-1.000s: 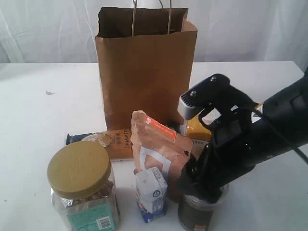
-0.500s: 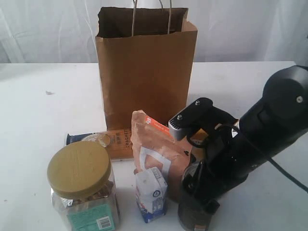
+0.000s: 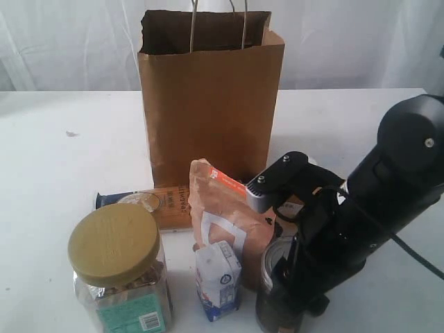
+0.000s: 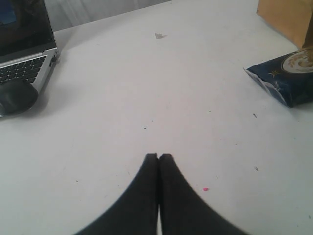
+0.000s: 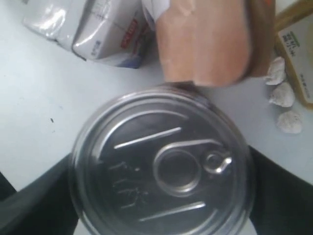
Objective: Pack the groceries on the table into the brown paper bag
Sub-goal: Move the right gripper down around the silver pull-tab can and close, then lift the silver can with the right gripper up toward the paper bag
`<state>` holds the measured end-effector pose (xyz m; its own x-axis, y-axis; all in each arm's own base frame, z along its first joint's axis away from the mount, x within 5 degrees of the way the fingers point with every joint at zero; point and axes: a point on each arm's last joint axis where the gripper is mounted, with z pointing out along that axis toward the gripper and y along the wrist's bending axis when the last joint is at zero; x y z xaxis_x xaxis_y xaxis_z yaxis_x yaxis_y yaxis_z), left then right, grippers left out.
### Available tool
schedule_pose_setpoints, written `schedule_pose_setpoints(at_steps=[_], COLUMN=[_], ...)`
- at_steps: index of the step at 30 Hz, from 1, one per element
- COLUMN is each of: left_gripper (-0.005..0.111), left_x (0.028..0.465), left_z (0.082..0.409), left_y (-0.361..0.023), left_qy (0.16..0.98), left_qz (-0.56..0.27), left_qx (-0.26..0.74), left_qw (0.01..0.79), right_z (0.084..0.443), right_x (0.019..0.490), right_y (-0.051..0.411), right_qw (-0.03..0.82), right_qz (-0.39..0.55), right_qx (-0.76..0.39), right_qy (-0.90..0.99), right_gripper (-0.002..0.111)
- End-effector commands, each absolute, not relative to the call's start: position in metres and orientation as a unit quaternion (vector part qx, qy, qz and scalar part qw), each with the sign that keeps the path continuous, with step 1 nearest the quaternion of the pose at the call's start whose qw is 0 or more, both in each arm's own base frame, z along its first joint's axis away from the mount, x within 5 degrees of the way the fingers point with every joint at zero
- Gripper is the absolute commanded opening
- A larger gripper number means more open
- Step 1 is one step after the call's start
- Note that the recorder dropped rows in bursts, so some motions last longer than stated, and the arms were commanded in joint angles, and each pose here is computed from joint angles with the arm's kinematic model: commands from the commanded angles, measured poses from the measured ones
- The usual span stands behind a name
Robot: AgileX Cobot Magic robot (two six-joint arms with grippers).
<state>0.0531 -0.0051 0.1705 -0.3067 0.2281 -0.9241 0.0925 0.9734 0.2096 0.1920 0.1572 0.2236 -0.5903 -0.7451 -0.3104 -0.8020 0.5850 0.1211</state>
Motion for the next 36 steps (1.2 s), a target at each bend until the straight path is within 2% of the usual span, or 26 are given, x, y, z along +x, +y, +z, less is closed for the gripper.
schedule_pose_setpoints(at_steps=[1,6,9,13,16,21,26,32,36], left_gripper=[0.000,0.000,0.000,0.000,0.000,0.000,0.000,0.000,0.000], left_x=[0.053,0.053,0.053,0.053,0.053,0.053,0.053,0.053,0.053], left_z=[0.170,0.170,0.170,0.170,0.170,0.170,0.170,0.170,0.170], left_y=[-0.005,-0.005,-0.005,-0.005,-0.005,-0.005,-0.005,-0.005,-0.005], left_qy=[0.805,0.805,0.805,0.805,0.805,0.805,0.805,0.805,0.805], left_qz=[0.058,0.058,0.058,0.058,0.058,0.058,0.058,0.058,0.058], left_qx=[0.097,0.097,0.097,0.097,0.097,0.097,0.097,0.097,0.097], left_qw=[0.582,0.582,0.582,0.582,0.582,0.582,0.582,0.582,0.582], right_z=[0.224,0.224,0.232,0.252,0.263,0.279,0.308,0.371,0.432], right_x=[0.191,0.188,0.189,0.192,0.190,0.176,0.162,0.159,0.167], right_y=[0.157,0.156,0.156,0.143,0.136,0.128,0.118,0.115,0.114], right_qw=[0.103,0.089,0.083,0.123,0.156,0.162,0.204,0.271,0.370], right_qz=[0.129,0.129,0.123,0.060,0.041,0.058,0.078,0.097,0.101], right_qx=[-0.433,-0.435,-0.446,-0.450,-0.431,-0.384,-0.339,-0.311,-0.291], right_qy=[0.886,0.887,0.883,0.882,0.888,0.907,0.915,0.906,0.877], right_gripper=[0.066,0.049,0.034,0.027,0.026,0.026,0.026,0.026,0.026])
